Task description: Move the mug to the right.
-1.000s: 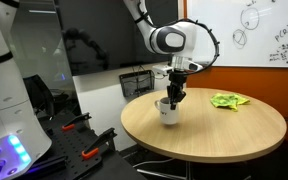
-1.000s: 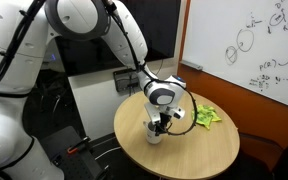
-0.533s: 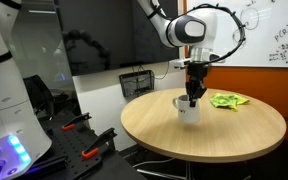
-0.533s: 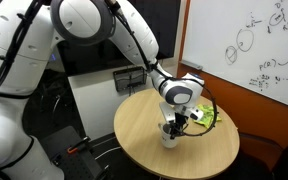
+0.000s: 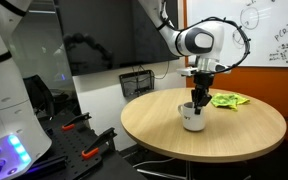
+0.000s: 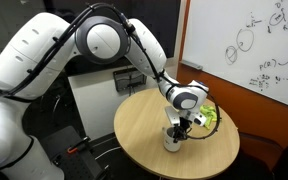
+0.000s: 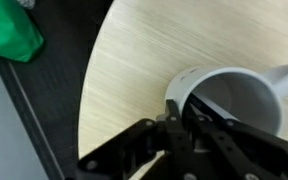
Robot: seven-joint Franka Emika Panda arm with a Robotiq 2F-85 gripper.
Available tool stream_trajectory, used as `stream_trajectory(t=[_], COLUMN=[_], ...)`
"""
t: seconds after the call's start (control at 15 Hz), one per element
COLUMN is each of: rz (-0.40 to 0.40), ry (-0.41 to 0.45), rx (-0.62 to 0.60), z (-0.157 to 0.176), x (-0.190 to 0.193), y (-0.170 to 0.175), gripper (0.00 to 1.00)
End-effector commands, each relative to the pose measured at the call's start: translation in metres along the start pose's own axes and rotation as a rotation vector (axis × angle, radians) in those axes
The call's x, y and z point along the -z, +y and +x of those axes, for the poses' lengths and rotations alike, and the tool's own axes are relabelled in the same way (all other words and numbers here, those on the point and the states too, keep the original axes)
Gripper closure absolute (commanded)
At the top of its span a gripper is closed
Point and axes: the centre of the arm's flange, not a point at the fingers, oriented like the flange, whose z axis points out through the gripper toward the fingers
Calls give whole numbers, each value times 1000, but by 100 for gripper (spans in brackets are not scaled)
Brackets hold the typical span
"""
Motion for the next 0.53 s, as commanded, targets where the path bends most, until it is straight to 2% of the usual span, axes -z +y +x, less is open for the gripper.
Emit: stream_trajectory(t=[0.0,0.13,0.2,0.27,0.4,0.47], rz=[7,5,11,-7,-18,3], ry=[-18,-18,-16,-18,-29,-26], rx=[-26,-23,-28,7,25,27], z=[13,15,15,12,5,-2], x=[-2,-3,0,3,16,28], y=[-6,-7,-7,-7,-5,-3], gripper=[98,98,85,64,50,43])
